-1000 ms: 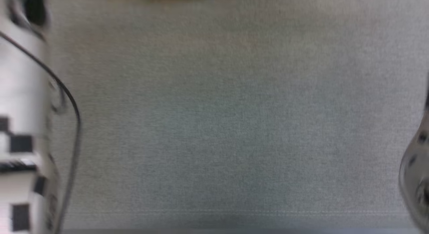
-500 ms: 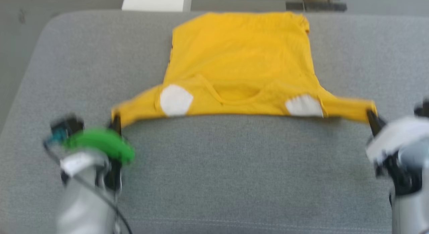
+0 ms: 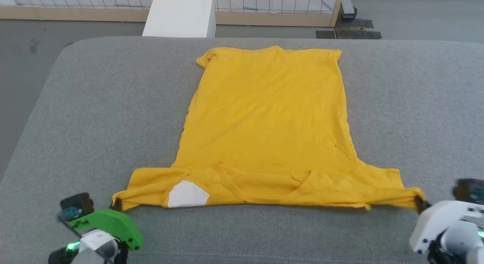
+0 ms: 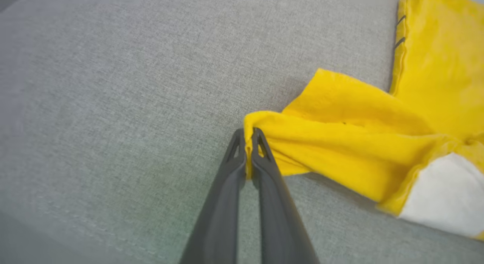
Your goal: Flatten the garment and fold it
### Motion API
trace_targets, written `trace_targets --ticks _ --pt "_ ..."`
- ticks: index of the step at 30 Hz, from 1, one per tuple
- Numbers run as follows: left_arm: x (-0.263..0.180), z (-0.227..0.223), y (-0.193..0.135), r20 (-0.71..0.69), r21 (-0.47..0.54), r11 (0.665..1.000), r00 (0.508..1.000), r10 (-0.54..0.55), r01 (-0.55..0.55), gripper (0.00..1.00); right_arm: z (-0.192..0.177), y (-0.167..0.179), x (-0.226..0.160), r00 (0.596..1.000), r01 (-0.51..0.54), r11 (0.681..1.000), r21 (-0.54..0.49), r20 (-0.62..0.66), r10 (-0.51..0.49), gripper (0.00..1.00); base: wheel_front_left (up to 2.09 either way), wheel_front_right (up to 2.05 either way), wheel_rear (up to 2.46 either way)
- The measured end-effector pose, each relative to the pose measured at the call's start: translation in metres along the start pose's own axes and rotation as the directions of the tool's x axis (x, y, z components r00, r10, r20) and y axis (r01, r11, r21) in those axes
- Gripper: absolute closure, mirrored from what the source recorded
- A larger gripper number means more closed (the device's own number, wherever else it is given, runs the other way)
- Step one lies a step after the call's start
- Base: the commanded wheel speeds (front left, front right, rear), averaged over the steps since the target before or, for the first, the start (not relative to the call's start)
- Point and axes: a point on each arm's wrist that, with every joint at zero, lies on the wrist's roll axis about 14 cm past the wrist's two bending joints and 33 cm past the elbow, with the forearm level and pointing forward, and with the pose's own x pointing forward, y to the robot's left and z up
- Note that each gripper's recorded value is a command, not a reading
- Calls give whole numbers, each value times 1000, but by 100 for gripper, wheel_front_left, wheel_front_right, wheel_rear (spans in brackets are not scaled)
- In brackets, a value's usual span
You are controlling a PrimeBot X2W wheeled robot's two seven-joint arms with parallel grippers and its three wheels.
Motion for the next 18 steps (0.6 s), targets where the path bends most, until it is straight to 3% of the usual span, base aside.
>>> trace_targets --ticks 5,13,14,15,16,18 --pt "3 -8 -8 -58 231 972 998 -34 47 100 -26 22 4 979 -60 973 -224 -206 13 100 0 0 0" --pt "6 1 -19 -31 219 974 998 -48 54 100 -59 29 5 874 -114 933 -342 -481 -69 100 0 0 0" --pt "5 3 -20 -21 215 975 998 -51 55 100 -59 30 5 871 -116 933 -341 -486 -70 90 0 0 0" --pt "4 5 -19 -14 208 977 999 -52 54 100 -58 31 5 873 -119 936 -333 -483 -61 56 0 0 0" --pt "3 7 -19 -3 197 979 999 -52 51 100 -55 32 6 879 -118 940 -319 -474 -51 0 0 0 0" --pt "1 11 -18 17 184 982 999 -48 45 100 -45 37 7 899 -118 952 -282 -438 -18 0 0 0 0"
